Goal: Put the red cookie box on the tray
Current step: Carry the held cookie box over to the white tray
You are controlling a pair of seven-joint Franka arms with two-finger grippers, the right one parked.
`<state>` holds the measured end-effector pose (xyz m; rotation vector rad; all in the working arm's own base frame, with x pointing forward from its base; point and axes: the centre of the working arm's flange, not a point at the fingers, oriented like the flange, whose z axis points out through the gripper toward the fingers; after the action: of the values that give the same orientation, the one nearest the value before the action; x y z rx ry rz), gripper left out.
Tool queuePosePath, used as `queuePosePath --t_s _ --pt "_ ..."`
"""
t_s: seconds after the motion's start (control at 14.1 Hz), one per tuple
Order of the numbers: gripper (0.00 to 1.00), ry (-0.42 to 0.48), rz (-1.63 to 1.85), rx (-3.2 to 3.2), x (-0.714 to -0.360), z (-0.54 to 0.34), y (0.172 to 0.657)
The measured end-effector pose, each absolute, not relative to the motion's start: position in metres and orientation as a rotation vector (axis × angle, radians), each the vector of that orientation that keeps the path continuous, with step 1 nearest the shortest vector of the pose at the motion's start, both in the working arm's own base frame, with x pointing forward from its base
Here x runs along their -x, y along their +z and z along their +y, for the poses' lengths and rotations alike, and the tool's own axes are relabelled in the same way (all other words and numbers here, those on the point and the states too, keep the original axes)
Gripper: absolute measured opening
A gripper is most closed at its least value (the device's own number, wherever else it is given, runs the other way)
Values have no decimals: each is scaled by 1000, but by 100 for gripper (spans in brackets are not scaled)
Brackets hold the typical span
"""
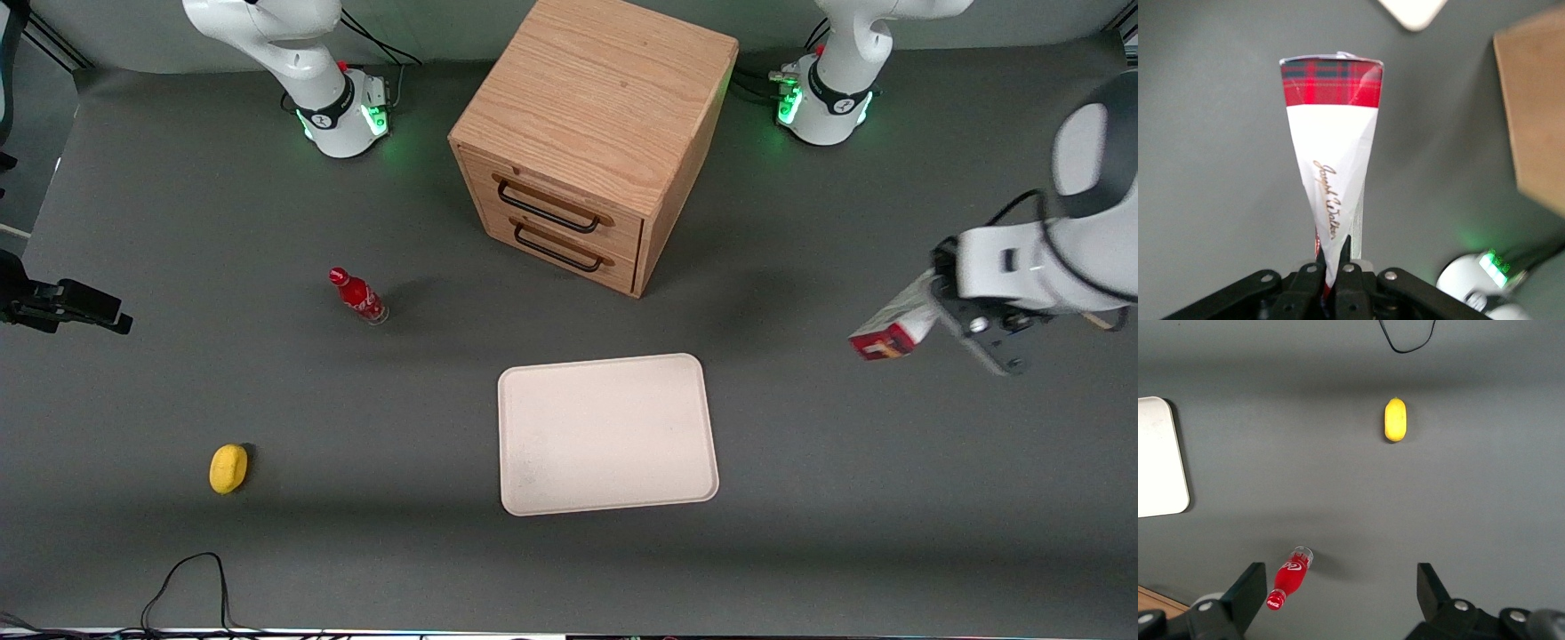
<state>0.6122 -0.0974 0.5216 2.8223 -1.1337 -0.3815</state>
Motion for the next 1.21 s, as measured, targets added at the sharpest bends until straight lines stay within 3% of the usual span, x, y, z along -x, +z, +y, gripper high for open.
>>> queuePosePath --t_s 0.21,0.64,1.21 --pt "3 -287 -869 -2924 -642 -171 501" --pt "3 -103 -303 -3002 -692 -271 410" --pt "3 -111 59 -3017 -698 -313 343"
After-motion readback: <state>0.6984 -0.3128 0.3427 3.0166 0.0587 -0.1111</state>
